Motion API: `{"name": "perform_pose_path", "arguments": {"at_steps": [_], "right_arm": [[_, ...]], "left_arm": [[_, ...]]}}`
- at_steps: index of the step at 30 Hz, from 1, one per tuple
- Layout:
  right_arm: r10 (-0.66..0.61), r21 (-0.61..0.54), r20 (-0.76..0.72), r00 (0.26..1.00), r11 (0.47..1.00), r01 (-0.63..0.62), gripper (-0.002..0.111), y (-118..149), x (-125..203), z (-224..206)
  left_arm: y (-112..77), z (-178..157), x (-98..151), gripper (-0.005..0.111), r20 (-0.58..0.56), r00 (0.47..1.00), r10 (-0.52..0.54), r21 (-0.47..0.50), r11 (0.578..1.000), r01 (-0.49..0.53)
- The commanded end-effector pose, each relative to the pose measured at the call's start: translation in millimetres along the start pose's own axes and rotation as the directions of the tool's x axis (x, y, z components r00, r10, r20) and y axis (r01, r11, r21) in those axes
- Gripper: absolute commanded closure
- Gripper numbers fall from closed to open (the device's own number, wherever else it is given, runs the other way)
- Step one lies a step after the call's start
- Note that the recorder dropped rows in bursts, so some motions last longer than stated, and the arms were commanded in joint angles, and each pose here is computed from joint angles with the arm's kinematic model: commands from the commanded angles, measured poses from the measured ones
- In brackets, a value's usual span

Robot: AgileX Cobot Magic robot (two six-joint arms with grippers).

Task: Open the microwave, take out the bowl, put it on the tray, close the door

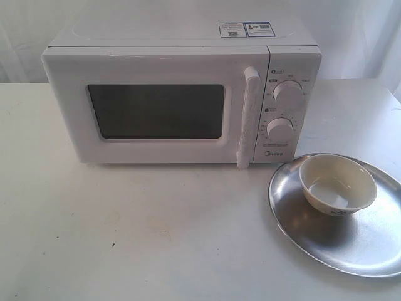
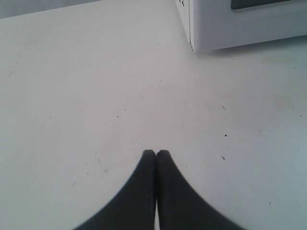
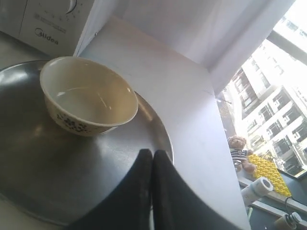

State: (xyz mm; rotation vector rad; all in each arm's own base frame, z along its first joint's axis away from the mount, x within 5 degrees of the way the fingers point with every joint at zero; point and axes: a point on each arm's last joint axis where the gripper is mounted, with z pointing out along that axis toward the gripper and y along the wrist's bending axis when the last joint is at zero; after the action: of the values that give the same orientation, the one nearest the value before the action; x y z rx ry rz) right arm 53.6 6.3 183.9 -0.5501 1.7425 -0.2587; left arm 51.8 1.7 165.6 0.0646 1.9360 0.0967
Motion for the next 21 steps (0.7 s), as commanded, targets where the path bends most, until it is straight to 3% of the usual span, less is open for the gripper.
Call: {"name": "perform_pose_path", "arguments": {"at_steps": [1, 4, 8, 10, 11, 12, 15, 18, 21], "right_arm": [[-0.049, 0.008, -0.002, 0.999, 0.999, 0.049, 0.108, -0.1, 1.0, 0.0], [-0.272, 0.007, -0.004, 0.962, 0.962, 0.272, 0.108, -0.1, 1.0, 0.0], [-0.586, 0.013, -0.003, 0.81, 0.81, 0.586, 0.108, -0.5, 0.4, -0.1], [-0.65, 0.059, 0.016, 0.76, 0.76, 0.648, 0.108, -2.5, -3.7, -0.2], [-0.65, 0.088, 0.029, 0.759, 0.758, 0.646, 0.108, -3.7, -6.3, -0.4], [-0.638, 0.094, 0.035, 0.769, 0.768, 0.633, 0.108, -3.9, -7.0, -0.5], [-0.481, 0.067, 0.055, 0.875, 0.876, 0.478, 0.108, -2.3, -6.4, -0.4], [-0.172, 0.005, 0.053, 0.984, 0.985, 0.172, 0.108, 1.0, -3.9, -0.2], [0.18, -0.048, 0.017, 0.984, 0.983, -0.179, 0.108, 4.7, -1.4, -0.2]], "left_arm": [[-0.4, -0.4, -0.7, 0.107, 0.003, 1.0, -0.009, 0.007, 1.0, 0.009], [-0.4, -0.4, -0.7, 0.107, 0.003, 1.0, -0.009, 0.007, 1.0, 0.009], [-0.4, -0.4, -0.7, 0.107, 0.003, 1.0, -0.009, 0.007, 1.0, 0.009], [-0.4, -0.4, -0.7, 0.107, 0.003, 1.0, -0.009, 0.007, 1.0, 0.009], [-0.4, -0.4, -0.7, 0.107, 0.003, 1.0, -0.009, 0.007, 1.0, 0.009], [-0.4, -0.4, -0.7, 0.107, 0.003, 1.0, -0.009, 0.007, 1.0, 0.009], [-0.4, -0.4, -0.7, 0.107, 0.003, 1.0, -0.009, 0.007, 1.0, 0.009], [-0.4, -0.4, -0.7, 0.107, 0.003, 1.0, -0.009, 0.007, 1.0, 0.009], [-0.4, -0.4, -0.7, 0.107, 0.003, 1.0, -0.009, 0.007, 1.0, 0.009]]}}
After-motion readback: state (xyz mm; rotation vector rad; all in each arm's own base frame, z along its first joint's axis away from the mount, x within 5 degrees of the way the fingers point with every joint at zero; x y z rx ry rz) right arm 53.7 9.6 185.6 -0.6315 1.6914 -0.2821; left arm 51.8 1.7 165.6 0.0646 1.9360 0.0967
